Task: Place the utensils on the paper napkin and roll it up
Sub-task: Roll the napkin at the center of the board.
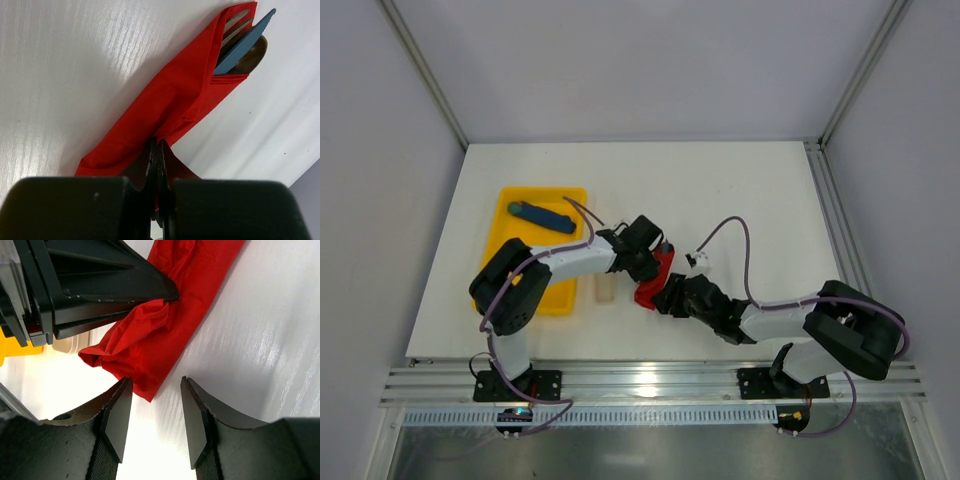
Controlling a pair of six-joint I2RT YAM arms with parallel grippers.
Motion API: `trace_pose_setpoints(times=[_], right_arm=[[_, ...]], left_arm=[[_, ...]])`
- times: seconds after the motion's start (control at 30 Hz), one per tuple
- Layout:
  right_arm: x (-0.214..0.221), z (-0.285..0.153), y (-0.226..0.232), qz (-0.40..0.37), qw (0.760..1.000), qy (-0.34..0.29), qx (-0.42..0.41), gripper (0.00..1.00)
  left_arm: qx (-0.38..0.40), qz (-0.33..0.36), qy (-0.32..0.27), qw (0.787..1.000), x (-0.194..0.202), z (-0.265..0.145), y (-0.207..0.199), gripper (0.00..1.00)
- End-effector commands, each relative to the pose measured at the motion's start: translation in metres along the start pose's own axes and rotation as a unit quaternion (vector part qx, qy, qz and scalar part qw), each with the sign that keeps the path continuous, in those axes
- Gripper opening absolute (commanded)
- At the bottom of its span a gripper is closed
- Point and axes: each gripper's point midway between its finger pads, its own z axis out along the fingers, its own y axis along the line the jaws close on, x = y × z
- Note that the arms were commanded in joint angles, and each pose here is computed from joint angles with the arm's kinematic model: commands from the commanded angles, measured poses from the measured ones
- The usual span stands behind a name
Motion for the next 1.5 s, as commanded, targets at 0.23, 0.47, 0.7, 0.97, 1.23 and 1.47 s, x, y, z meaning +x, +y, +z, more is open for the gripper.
trace_pose_setpoints(times=[0.23, 0.47, 0.7, 0.97, 1.23, 1.47], right_arm=[[-0.008, 0.012, 0.0, 0.03, 0.999, -0.025, 0.019, 0.47], [-0.008, 0.019, -0.019, -0.003, 0.998, -0.012, 0.064, 0.33], [-0.015, 0.01, -0.053, -0.031, 0.996, 0.018, 0.078, 0.28], [-0.038, -0.008, -0.003, -0.101, 0.995, -0.006, -0.016, 0.41], [-0.041, -0.011, 0.045, -0.164, 0.981, -0.042, -0.089, 0.49], [-0.039, 0.003, 0.049, -0.171, 0.979, -0.051, -0.099, 0.53]], left_arm=[[0.015, -0.02, -0.013, 1.0, -0.013, -0.004, -0.004, 0.0], [0.019, -0.03, -0.026, 0.999, -0.022, -0.01, -0.005, 0.0], [0.024, -0.044, -0.029, 0.998, -0.027, -0.009, -0.008, 0.0], [0.032, -0.063, -0.017, 0.997, -0.028, 0.001, -0.018, 0.0], [0.028, -0.066, -0.014, 0.997, -0.029, 0.005, -0.017, 0.0], [0.021, -0.066, -0.018, 0.997, -0.034, 0.002, -0.012, 0.0]])
